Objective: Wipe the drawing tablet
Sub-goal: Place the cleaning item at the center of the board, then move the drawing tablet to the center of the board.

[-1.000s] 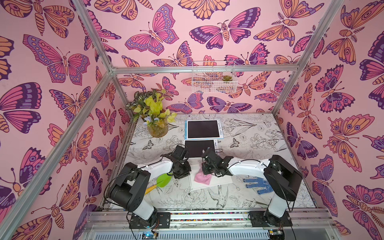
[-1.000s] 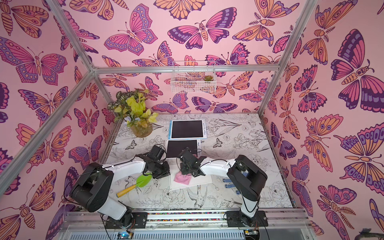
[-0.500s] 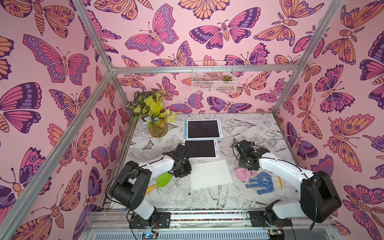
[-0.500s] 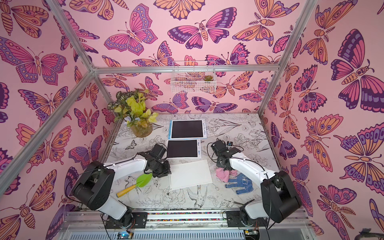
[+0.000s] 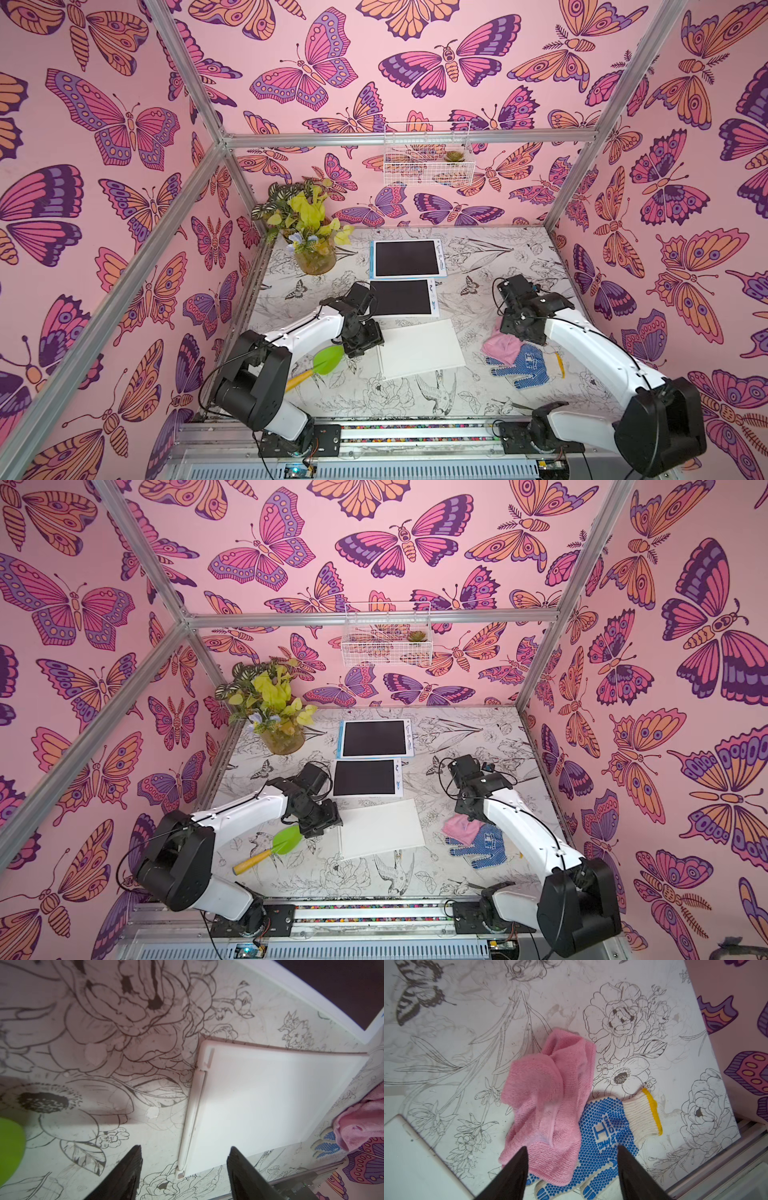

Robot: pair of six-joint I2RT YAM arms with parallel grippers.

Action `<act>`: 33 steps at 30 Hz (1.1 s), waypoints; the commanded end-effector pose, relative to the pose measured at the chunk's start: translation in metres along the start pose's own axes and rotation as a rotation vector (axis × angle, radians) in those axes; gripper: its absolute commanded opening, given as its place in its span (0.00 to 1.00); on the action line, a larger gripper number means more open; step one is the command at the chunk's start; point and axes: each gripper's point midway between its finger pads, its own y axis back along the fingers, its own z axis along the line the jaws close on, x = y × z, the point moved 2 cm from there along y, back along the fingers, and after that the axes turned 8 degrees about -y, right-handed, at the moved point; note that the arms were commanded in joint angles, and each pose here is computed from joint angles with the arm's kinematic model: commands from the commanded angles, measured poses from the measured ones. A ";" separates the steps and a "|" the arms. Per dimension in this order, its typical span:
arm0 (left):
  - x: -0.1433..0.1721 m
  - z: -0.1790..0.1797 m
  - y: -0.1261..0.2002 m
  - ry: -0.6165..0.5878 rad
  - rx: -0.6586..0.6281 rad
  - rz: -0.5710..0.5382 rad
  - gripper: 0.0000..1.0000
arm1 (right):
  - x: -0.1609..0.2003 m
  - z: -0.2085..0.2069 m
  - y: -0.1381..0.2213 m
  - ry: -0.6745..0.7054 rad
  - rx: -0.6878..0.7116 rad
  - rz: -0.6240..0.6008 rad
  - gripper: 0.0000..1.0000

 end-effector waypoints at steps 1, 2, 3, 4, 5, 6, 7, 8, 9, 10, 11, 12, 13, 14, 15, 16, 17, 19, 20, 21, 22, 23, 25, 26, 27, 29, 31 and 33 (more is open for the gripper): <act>0.011 -0.002 0.000 0.026 0.037 0.067 0.68 | -0.011 -0.005 0.022 0.027 -0.002 -0.035 0.70; 0.012 -0.003 -0.002 0.027 0.044 0.076 0.68 | -0.013 -0.002 0.026 0.042 -0.018 -0.046 0.69; 0.013 -0.004 -0.003 0.030 0.048 0.084 0.68 | -0.013 0.002 0.030 0.066 -0.041 -0.053 0.68; 0.014 -0.003 -0.006 0.034 0.052 0.094 0.68 | -0.010 0.010 0.031 0.095 -0.076 -0.045 0.67; 0.015 -0.004 -0.009 0.040 0.060 0.107 0.68 | -0.006 0.015 0.030 0.113 -0.094 -0.033 0.66; 0.016 -0.005 -0.011 0.043 0.068 0.116 0.68 | -0.001 0.019 0.029 0.132 -0.102 -0.026 0.66; 0.017 -0.006 -0.015 0.044 0.075 0.127 0.68 | 0.004 0.023 0.027 0.156 -0.109 -0.022 0.67; 0.018 -0.007 -0.018 0.045 0.077 0.137 0.67 | 0.010 0.024 0.022 0.166 -0.112 -0.005 0.67; 0.019 -0.008 -0.021 0.045 0.076 0.146 0.67 | 0.014 0.024 0.017 0.158 -0.108 0.012 0.68; 0.020 -0.010 -0.023 0.042 0.077 0.152 0.66 | 0.018 0.025 0.014 0.155 -0.108 0.034 0.68; 0.021 -0.011 -0.026 0.043 0.074 0.160 0.65 | 0.022 0.029 0.012 0.161 -0.120 0.057 0.68; 0.022 -0.012 -0.028 0.042 0.071 0.164 0.64 | 0.026 0.033 0.012 0.167 -0.140 0.075 0.67; 0.022 -0.013 -0.031 0.043 0.067 0.167 0.63 | 0.030 0.040 0.012 0.181 -0.167 0.089 0.67; 0.022 -0.013 -0.035 0.046 0.064 0.168 0.61 | 0.035 0.049 0.013 0.204 -0.197 0.102 0.66; 0.023 -0.014 -0.037 0.048 0.065 0.171 0.60 | 0.042 0.059 0.014 0.223 -0.234 0.119 0.66; 0.022 -0.016 -0.041 0.049 0.068 0.172 0.59 | 0.052 0.071 0.014 0.244 -0.265 0.145 0.64; 0.022 -0.018 -0.044 0.048 0.068 0.178 0.58 | 0.065 0.083 0.014 0.265 -0.298 0.181 0.63; 0.022 -0.022 -0.049 0.041 0.064 0.187 0.57 | 0.088 0.106 0.010 0.289 -0.354 0.255 0.62; 0.021 -0.024 -0.052 0.038 0.061 0.188 0.57 | 0.098 0.114 0.005 0.288 -0.363 0.295 0.62; 0.021 -0.026 -0.054 0.036 0.060 0.190 0.57 | 0.104 0.120 0.001 0.283 -0.375 0.326 0.62; 0.020 -0.028 -0.055 0.031 0.061 0.190 0.56 | 0.107 0.125 -0.004 0.275 -0.376 0.344 0.62; 0.020 -0.031 -0.057 0.031 0.063 0.190 0.56 | 0.107 0.130 -0.008 0.277 -0.375 0.348 0.62; 0.019 -0.034 -0.059 0.029 0.063 0.190 0.55 | 0.105 0.138 -0.014 0.288 -0.369 0.353 0.63; 0.019 -0.035 -0.061 0.028 0.062 0.191 0.55 | 0.105 0.141 -0.019 0.298 -0.361 0.370 0.63; 0.020 -0.037 -0.062 0.027 0.064 0.194 0.54 | 0.105 0.144 -0.027 0.307 -0.342 0.389 0.63; 0.020 -0.041 -0.065 0.022 0.064 0.197 0.54 | 0.101 0.144 -0.037 0.320 -0.305 0.406 0.63; 0.021 -0.046 -0.069 0.016 0.070 0.204 0.54 | 0.095 0.142 -0.046 0.323 -0.276 0.414 0.63; 0.021 -0.050 -0.071 0.011 0.071 0.208 0.53 | 0.085 0.141 -0.053 0.319 -0.260 0.404 0.63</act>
